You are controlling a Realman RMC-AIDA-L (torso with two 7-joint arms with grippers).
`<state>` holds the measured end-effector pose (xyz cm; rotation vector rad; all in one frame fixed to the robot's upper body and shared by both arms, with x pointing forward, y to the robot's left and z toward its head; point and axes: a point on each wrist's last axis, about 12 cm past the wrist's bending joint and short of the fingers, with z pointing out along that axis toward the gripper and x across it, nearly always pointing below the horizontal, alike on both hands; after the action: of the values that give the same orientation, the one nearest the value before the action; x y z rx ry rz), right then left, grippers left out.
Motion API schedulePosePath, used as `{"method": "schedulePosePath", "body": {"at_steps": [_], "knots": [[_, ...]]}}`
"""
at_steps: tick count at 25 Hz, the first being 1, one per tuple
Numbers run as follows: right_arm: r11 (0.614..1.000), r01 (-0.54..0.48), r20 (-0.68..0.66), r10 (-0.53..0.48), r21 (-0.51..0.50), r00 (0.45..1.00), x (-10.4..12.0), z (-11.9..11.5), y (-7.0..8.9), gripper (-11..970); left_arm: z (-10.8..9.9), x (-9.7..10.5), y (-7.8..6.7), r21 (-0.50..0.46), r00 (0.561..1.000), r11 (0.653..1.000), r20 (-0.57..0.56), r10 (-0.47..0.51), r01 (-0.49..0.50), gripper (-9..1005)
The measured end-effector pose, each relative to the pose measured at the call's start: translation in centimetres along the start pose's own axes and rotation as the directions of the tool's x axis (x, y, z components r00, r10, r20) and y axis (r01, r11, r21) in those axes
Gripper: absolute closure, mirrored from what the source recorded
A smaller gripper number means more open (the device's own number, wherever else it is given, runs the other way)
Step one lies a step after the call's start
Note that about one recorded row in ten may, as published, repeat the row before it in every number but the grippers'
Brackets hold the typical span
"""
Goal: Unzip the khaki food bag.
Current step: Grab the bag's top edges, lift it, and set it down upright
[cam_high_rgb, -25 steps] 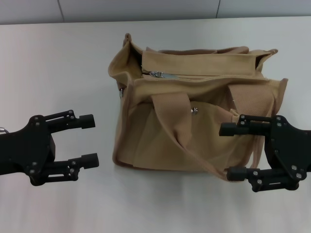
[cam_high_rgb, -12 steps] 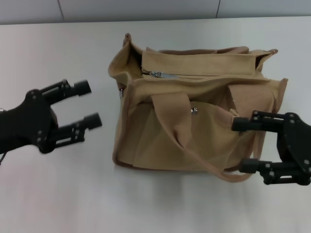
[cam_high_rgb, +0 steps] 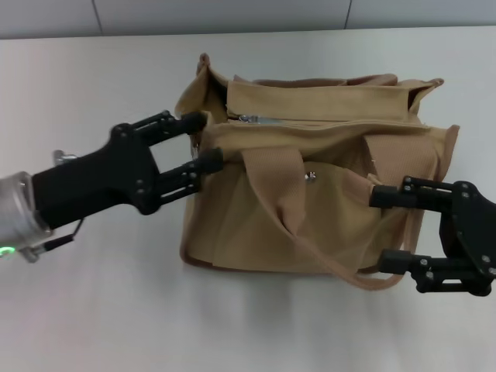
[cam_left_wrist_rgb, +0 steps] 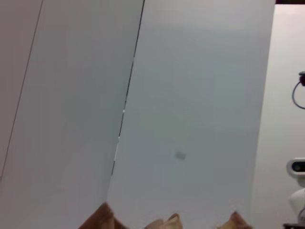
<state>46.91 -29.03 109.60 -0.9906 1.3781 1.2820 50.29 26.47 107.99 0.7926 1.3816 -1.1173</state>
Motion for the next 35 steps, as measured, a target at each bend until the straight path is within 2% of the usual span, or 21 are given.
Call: {"method": "schedulePosePath", "body": {"at_steps": [3, 11, 14, 16, 22, 27, 30, 31, 32, 35], "knots": [[1.0, -0.004, 0.004, 0.004, 0.001, 1.0, 0.2, 0.1, 0.1, 199, 0.7, 0.8, 0.1, -0.025, 1.0, 1.0, -0.008, 0.011, -0.011, 236], [1.0, -0.01, 0.009, 0.01, 0.007, 1.0, 0.3, 0.1, 0.3, 199, 0.5, 1.3, -0.3, -0.04, 1.0, 0.999, 0.007, 0.026, -0.026, 667], [1.0, -0.01, 0.009, 0.01, 0.007, 1.0, 0.3, 0.1, 0.3, 199, 0.4, 1.4, -0.5, -0.031, 0.999, 0.998, 0.006, 0.051, -0.051, 728], [1.0, -0.01, 0.009, 0.01, 0.01, 1.0, 0.3, 0.1, 0.2, 199, 0.2, 1.5, -1.1, -0.015, 0.994, 0.994, 0.025, 0.104, -0.104, 769], [1.0, -0.009, 0.009, 0.009, 0.019, 1.0, 0.4, 0.2, 0.1, 199, -0.2, 1.3, -1.2, -0.025, 0.992, 0.993, 0.05, 0.119, -0.118, 891], [0.998, -0.008, 0.036, 0.006, 0.054, 0.999, 0.3, -0.2, 0.0, 199, -0.4, 1.2, -1.0, -0.045, 0.99, 0.991, 0.058, 0.132, -0.13, 944], [0.996, -0.009, 0.069, 0.003, 0.092, 0.998, 0.2, -0.6, 0.0, 200, -0.7, 0.8, -0.2, -0.098, 0.986, 0.983, 0.052, 0.159, -0.153, 954], [0.993, -0.013, 0.093, 0.002, 0.115, 0.996, 0.2, -0.9, -0.1, 200, -1.2, 0.4, 0.8, -0.144, 0.982, 0.973, 0.016, 0.187, -0.183, 955], [0.993, -0.013, 0.093, 0.002, 0.115, 0.996, 0.2, -0.9, -0.1, 200, -1.2, 0.4, 0.8, -0.144, 0.982, 0.973, 0.016, 0.187, -0.183, 955], [0.989, -0.011, 0.12, -0.007, 0.147, 0.993, 0.1, -1.3, -0.1, 200, -2.4, -0.7, 2.3, -0.204, 0.973, 0.952, -0.035, 0.228, -0.23, 955]]}}
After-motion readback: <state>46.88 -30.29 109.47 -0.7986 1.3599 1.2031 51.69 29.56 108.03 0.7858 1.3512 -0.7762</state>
